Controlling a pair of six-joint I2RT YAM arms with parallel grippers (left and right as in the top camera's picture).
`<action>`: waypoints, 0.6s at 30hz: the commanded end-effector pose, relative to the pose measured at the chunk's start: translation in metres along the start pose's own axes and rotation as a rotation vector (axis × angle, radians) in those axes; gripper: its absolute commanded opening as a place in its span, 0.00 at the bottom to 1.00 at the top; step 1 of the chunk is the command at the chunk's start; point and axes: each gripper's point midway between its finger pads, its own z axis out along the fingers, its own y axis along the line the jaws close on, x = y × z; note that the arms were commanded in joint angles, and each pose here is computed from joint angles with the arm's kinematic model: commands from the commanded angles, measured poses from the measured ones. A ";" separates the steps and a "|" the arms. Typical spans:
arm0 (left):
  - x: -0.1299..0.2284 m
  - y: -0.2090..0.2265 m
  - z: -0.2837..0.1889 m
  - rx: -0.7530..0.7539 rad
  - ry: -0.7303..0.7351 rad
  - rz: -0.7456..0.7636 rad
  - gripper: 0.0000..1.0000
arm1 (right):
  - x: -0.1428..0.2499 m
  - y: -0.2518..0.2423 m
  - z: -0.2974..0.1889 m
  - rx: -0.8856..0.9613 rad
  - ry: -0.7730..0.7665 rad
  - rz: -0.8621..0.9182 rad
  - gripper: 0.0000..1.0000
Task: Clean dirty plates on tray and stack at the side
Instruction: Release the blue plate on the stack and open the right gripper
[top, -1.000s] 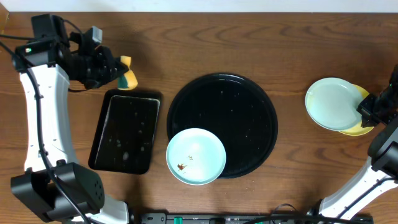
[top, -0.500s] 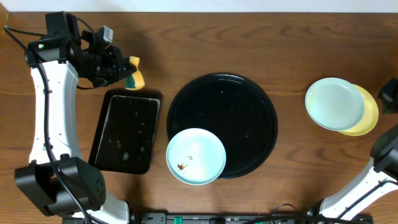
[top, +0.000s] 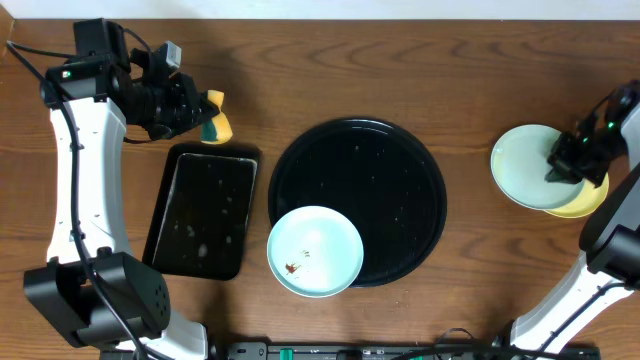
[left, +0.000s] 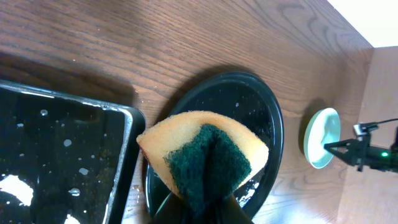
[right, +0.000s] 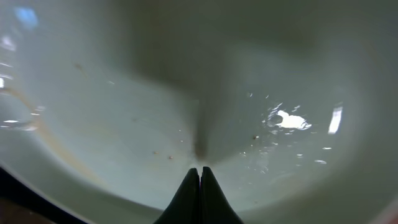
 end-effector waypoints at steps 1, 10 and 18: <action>0.001 0.002 0.004 0.000 0.013 -0.014 0.08 | 0.003 0.001 0.001 -0.012 0.000 0.012 0.01; 0.002 0.003 0.004 0.000 0.016 -0.016 0.08 | -0.003 -0.027 -0.004 0.038 -0.019 0.090 0.01; 0.002 0.002 0.004 0.000 0.016 -0.015 0.07 | -0.004 -0.067 -0.009 0.130 -0.040 0.265 0.01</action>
